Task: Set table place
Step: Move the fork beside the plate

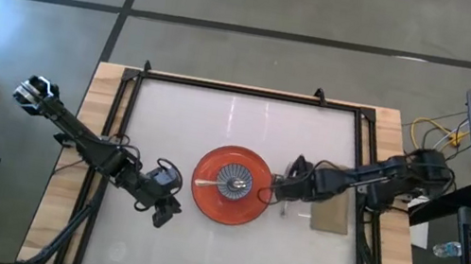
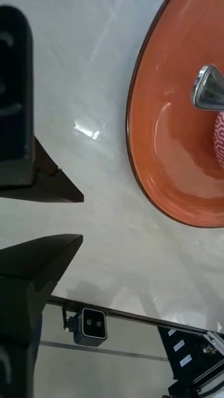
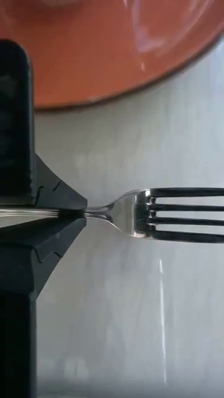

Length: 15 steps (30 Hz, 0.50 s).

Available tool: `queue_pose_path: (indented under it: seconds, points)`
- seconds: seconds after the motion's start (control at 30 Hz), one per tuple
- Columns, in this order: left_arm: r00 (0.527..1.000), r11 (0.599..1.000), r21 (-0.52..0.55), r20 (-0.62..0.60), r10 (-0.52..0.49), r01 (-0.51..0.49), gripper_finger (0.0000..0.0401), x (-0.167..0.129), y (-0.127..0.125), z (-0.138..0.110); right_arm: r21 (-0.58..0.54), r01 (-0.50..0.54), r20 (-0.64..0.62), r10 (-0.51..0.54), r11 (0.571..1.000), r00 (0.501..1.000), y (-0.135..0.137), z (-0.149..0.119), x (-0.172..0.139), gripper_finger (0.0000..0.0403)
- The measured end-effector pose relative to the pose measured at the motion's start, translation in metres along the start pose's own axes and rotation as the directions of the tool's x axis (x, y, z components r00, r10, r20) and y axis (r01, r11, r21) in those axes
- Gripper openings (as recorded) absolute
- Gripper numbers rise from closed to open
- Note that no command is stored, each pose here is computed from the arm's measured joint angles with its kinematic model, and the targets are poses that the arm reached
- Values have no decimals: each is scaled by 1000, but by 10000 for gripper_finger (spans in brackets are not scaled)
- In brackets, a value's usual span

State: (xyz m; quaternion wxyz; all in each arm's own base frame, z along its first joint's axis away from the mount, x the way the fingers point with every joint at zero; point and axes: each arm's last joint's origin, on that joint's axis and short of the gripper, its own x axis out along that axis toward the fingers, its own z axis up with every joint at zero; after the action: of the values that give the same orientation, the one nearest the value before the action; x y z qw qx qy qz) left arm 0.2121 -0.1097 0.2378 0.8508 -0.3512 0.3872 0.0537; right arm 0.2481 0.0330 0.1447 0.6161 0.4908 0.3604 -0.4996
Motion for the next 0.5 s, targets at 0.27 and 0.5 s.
queue_pose_path:
  seconds: [0.27,0.5]
  points:
    - [1000,1000,1,1,1,-1,77,0,0,0,7,-59,-20,59,998,998,3,10,2,12]
    - [1000,1000,1,5,3,-3,77,0,0,0,-5,-26,-30,26,1000,999,3,7,11,12]
